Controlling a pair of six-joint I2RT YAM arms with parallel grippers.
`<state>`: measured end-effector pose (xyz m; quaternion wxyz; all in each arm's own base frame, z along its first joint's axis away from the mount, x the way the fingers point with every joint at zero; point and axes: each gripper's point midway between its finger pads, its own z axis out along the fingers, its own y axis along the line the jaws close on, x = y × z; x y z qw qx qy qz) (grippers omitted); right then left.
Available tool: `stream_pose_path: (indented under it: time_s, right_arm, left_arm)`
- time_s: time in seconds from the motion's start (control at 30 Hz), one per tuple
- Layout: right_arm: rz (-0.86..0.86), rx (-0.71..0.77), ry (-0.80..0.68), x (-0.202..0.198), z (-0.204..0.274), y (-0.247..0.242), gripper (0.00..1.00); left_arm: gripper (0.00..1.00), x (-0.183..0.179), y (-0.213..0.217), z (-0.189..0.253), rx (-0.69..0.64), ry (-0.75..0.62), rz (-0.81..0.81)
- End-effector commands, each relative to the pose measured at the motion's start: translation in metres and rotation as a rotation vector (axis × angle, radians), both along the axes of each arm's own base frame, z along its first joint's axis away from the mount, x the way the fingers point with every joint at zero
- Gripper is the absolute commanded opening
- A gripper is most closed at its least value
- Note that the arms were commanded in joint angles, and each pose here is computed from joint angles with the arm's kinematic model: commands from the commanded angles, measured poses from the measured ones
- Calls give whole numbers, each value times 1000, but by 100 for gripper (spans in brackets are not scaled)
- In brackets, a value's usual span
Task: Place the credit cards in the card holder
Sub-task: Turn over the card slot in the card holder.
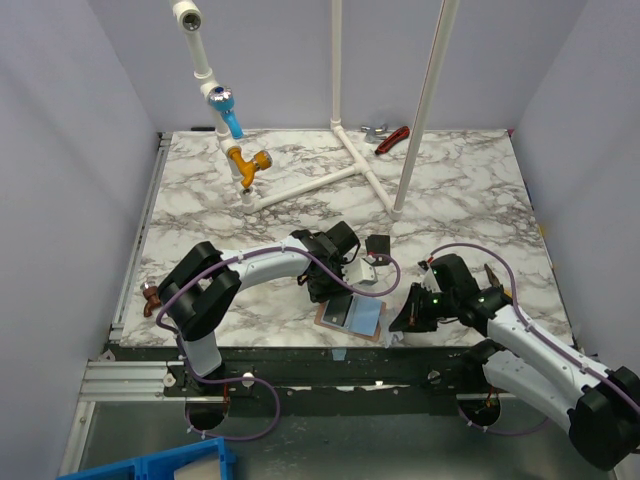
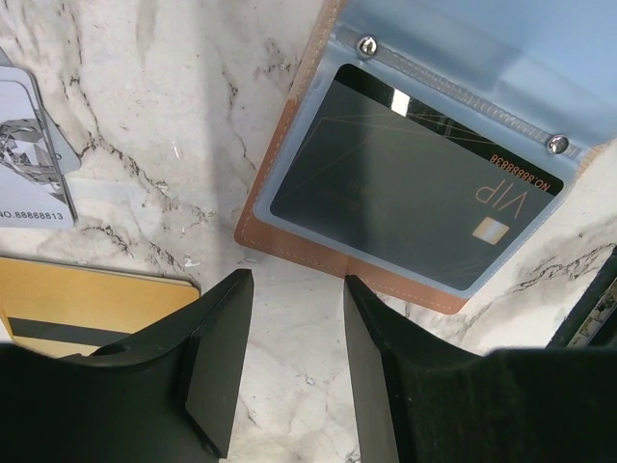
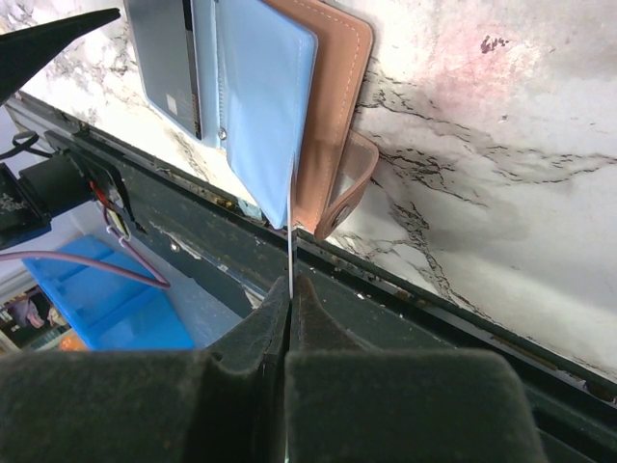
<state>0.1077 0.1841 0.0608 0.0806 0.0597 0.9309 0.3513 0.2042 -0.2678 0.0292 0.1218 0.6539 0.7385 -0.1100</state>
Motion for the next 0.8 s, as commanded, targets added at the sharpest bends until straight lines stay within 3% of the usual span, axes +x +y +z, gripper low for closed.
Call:
stream_pose_path:
  time_s: [0.0, 0.77]
  right_arm:
    - [18, 19, -2, 0, 0, 3, 1]
    - [-12, -24, 6, 0, -9, -4, 1]
  left_arm:
    - [44, 4, -4, 3, 1, -13, -13]
    - [43, 5, -2, -1, 12, -18, -14]
